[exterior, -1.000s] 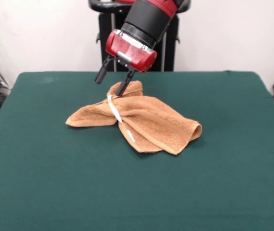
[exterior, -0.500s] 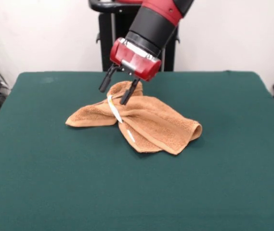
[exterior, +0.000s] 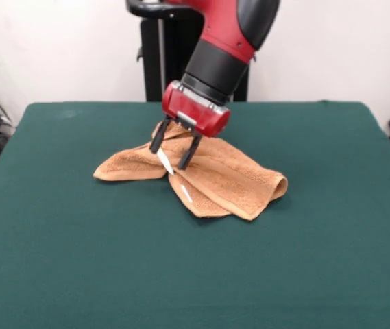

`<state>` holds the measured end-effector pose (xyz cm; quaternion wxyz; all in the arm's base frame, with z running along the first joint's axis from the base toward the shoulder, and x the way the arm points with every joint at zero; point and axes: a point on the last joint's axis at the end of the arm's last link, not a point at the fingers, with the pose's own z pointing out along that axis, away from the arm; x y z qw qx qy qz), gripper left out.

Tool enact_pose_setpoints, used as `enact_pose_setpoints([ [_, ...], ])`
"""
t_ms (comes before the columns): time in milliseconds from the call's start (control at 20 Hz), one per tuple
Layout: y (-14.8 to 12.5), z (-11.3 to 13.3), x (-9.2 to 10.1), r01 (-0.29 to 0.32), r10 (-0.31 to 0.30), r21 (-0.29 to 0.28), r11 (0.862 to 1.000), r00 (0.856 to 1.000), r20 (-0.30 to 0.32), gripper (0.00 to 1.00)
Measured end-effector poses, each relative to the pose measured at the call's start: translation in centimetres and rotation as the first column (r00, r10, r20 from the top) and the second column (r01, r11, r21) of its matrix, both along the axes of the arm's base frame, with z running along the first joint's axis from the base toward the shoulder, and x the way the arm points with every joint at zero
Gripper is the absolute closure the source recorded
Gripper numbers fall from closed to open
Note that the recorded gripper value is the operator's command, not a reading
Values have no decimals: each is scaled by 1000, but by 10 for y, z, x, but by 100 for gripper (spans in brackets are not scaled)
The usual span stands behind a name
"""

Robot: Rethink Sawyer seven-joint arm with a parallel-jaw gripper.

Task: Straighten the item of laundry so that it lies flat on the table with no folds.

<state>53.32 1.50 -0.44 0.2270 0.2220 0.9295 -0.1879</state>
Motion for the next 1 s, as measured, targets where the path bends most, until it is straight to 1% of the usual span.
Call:
enact_pose_setpoints([
  [250, 4, -9, 1, 11, -10, 53, 999, 1000, -21, 0],
  [400, 13, -10, -1, 25, -21, 84, 996, 998, -55, 0],
  [550, 34, -8, -4, 44, -31, 125, 991, 994, -103, 0],
  [700, 53, -3, -6, 48, -27, 157, 986, 991, -134, 0],
  [850, 64, 1, -7, 43, -18, 171, 984, 989, -146, 0],
  [1000, 63, 4, -8, 48, -23, 175, 983, 989, -145, 0],
])
